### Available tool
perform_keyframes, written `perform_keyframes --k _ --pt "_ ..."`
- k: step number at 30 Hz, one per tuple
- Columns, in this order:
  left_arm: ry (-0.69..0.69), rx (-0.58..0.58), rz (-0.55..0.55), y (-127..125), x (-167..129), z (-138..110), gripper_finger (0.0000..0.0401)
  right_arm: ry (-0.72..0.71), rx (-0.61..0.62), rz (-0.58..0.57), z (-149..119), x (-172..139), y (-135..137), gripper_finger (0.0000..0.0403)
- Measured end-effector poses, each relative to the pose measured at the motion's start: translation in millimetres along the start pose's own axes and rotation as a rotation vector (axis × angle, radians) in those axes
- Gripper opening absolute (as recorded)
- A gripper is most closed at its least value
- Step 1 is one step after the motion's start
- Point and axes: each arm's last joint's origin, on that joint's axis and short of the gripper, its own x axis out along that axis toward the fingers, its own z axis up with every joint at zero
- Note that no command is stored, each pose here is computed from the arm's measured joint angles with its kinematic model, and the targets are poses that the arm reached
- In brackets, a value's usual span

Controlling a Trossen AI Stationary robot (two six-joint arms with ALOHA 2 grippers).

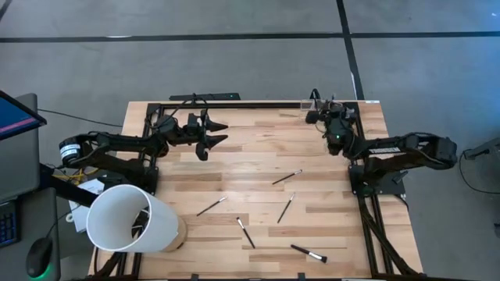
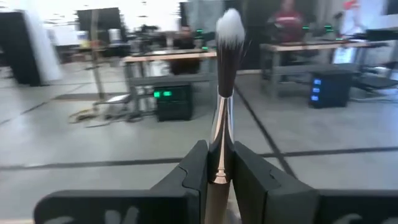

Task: Put items in baskets/containers
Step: Put the blush brush into the right section of the transparent organizer

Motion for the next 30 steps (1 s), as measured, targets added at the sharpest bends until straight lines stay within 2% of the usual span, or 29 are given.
perform_keyframes --k 8,15,23,30 --pt "0.0 0.0 0.0 0 0 0 0.0182 0.03 -0.027 -0.192 -15 25 -13 0.0042" --pt "0.002 -0.001 0.0 0 0 0 0.0182 0.079 -0.043 -0.281 -38 41 -18 0.0043" --pt "0.008 -0.004 0.001 0 0 -1 0.0182 0.123 -0.025 -0.301 -59 48 -19 0.0051" --pt "0.018 -0.008 0.002 0 0 -2 0.0182 0.129 -0.029 -0.301 -62 48 -19 0.0055"
